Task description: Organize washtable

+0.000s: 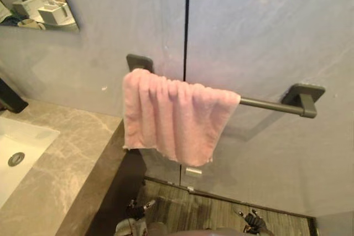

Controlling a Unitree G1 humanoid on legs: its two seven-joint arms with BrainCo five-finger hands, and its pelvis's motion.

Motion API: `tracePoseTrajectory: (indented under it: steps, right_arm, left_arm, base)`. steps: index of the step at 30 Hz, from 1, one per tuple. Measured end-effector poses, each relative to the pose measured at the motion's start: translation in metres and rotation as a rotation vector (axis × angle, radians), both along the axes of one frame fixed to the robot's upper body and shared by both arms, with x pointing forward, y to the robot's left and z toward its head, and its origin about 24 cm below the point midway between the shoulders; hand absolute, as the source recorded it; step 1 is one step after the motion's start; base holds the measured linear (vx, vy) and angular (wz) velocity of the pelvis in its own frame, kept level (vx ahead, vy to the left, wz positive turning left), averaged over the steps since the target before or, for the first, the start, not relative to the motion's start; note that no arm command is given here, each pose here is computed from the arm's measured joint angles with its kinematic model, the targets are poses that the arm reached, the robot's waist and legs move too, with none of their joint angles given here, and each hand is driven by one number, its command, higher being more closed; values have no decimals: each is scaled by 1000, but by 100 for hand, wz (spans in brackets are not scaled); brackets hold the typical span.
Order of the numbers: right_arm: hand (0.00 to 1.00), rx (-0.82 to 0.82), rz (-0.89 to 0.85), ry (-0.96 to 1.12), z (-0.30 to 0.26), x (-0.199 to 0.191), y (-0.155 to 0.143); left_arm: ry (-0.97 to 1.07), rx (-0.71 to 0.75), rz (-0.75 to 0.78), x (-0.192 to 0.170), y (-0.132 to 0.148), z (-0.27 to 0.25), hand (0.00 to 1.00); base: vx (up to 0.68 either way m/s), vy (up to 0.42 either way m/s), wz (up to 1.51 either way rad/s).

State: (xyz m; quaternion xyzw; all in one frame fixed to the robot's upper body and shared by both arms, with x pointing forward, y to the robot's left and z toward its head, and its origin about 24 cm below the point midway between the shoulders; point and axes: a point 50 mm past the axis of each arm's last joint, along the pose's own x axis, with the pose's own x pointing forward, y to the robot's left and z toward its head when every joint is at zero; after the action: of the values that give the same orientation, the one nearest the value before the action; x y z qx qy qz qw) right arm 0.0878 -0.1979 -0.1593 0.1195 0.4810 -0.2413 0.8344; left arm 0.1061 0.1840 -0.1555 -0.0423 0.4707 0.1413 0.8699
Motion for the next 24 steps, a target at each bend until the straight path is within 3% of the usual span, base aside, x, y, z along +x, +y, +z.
tracePoseTrajectory:
  steps: [14,24]
  right_arm:
    - [0,-19,-17,-3,1,-5,-4]
    - [0,-46,62,-52,7,-2,4]
  left_arm:
    - [-11,48,-103,6,-8,2,0]
    - [-532,81,-64,49,-18,84,0]
  base:
    - [-74,-17,1]
    - [49,12,9]
